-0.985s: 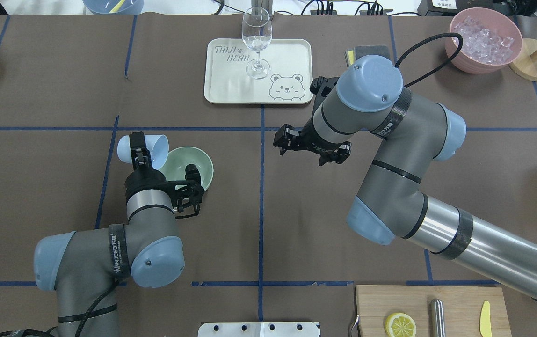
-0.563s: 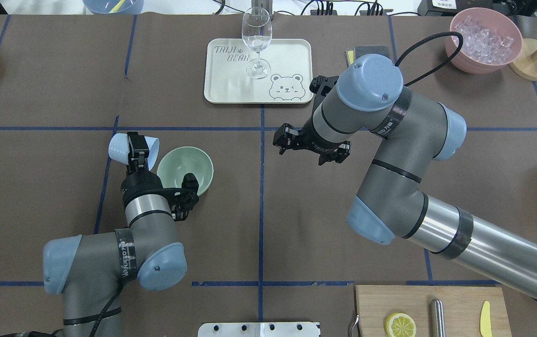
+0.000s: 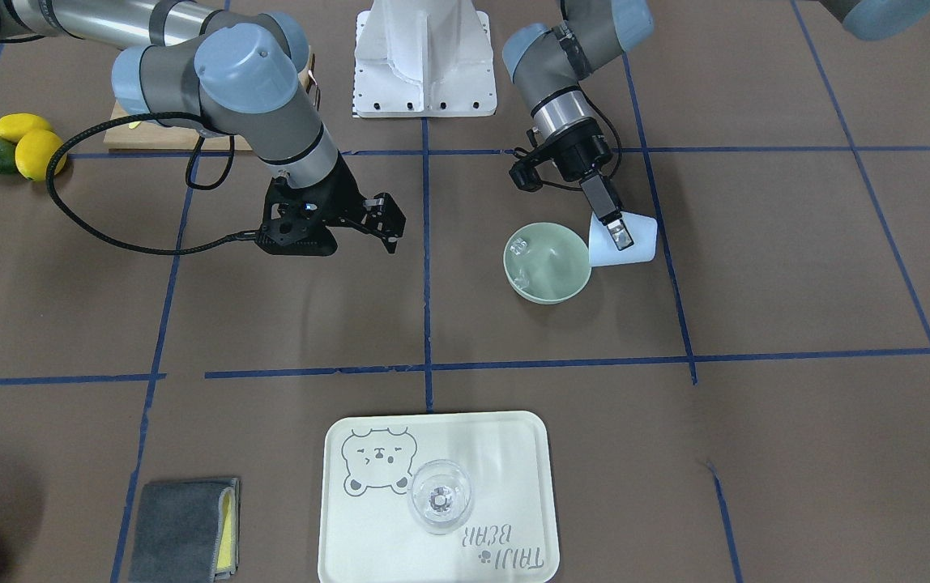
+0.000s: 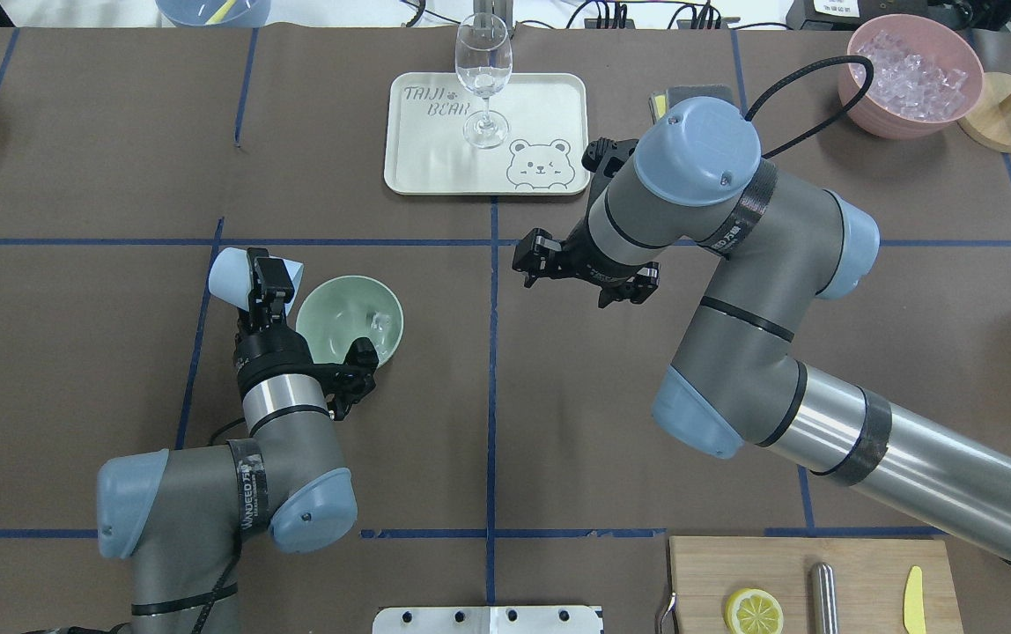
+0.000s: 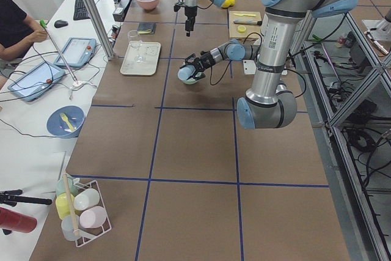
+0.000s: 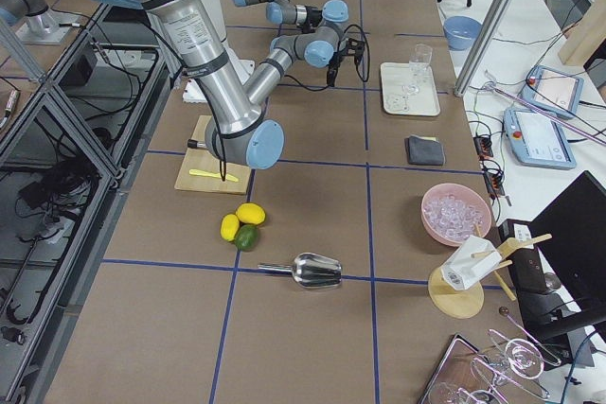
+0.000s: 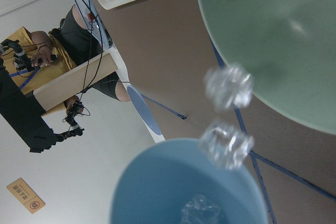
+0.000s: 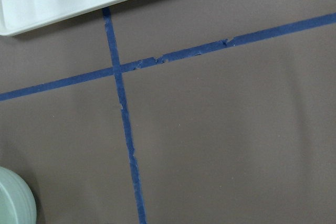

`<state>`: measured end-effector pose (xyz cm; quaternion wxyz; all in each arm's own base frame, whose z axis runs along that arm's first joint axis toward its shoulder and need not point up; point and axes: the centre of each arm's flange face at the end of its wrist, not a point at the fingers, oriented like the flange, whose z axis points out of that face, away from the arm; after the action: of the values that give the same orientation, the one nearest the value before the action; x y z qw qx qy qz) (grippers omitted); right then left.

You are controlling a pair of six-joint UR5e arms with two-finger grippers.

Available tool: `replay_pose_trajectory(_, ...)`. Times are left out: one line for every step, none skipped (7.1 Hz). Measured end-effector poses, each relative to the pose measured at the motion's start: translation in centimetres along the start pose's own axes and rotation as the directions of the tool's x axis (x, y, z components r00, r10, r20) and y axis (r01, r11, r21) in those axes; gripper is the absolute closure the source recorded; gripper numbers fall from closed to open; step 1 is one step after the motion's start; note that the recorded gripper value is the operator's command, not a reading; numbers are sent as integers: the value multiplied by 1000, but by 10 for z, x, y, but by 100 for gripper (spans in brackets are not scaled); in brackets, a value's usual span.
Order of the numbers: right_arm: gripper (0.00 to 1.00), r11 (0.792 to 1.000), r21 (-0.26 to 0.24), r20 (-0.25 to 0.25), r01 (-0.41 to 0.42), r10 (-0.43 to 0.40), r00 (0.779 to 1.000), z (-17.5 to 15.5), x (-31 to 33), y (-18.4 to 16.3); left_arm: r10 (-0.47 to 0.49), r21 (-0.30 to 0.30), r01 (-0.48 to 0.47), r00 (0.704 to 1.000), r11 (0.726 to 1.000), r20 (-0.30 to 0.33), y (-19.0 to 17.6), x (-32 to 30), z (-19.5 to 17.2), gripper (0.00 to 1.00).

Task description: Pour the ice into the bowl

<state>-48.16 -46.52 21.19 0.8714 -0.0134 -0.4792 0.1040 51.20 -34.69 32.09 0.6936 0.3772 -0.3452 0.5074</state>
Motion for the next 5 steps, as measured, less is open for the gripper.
replay_pose_trajectory(0,1000,1,0,0,0,1000,0,0,0,20,-2,-20,1000,1000,13,0,0,0,100)
replay_pose_trajectory(0,1000,1,0,-1,1,1000,-1,0,-1,34,-3,-34,999,999,22,0,0,1,100)
replay_pose_trajectory(0,1000,1,1,-1,1,1000,-1,0,-1,47,-6,-47,998,999,29,-1,1,1,100)
replay_pose_trajectory(0,1000,1,1,-1,1,1000,-1,0,-1,56,-9,-56,998,998,35,-1,2,2,100)
replay_pose_trajectory(0,1000,2,2,0,0,1000,-1,0,-1,61,-11,-61,997,998,39,-2,3,3,100)
